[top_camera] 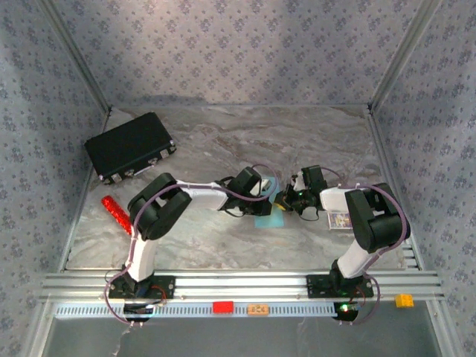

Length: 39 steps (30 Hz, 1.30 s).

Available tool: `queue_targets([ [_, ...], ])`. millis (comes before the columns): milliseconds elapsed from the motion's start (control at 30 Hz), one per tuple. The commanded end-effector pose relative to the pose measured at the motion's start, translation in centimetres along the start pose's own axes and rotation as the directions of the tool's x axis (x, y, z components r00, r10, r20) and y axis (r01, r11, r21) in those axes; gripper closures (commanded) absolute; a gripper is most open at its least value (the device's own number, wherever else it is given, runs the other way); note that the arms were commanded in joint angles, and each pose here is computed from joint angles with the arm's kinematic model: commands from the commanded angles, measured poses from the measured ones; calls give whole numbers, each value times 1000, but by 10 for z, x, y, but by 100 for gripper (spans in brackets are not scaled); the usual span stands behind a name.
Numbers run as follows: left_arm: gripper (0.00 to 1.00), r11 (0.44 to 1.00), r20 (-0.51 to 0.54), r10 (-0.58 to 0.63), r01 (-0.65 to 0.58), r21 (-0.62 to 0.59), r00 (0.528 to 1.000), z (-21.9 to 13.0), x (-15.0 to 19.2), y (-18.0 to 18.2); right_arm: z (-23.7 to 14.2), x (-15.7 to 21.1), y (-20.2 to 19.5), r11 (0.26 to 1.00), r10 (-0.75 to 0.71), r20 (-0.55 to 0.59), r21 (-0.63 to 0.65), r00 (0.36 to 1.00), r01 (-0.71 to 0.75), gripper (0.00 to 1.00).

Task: Fold a paper plane with a square sheet of paper (pick it up from the middle)
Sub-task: Fold the triangle a second time at the center of the table.

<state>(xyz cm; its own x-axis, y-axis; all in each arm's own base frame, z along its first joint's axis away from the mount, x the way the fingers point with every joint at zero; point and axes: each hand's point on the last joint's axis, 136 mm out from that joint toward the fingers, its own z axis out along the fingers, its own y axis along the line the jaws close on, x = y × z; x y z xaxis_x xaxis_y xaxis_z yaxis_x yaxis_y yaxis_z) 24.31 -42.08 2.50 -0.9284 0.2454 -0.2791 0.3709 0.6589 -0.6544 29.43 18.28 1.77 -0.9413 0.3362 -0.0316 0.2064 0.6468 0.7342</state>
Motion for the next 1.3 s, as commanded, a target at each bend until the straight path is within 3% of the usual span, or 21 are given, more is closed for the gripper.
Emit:
queue_targets([
  [0,93,999,-37,-34,33,-22,999,2,15,9,2,9,-29,994,56,-5,99,998,-56,94],
  [500,88,999,-83,35,-38,-31,996,-20,38,6,2,8,-31,993,58,-2,106,998,-57,95],
  [900,89,985,-174,69,-94,-142,982,-31,77,32,1,8,-30,993,58,0,106,998,-57,95],
  [1100,90,989,-124,102,-114,-96,987,-39,65,15,1,7,-27,994,54,1,95,999,-54,94],
  [1267,88,990,-18,136,-136,-35,991,-49,39,-11,0,6,-23,995,48,1,84,999,-48,94],
])
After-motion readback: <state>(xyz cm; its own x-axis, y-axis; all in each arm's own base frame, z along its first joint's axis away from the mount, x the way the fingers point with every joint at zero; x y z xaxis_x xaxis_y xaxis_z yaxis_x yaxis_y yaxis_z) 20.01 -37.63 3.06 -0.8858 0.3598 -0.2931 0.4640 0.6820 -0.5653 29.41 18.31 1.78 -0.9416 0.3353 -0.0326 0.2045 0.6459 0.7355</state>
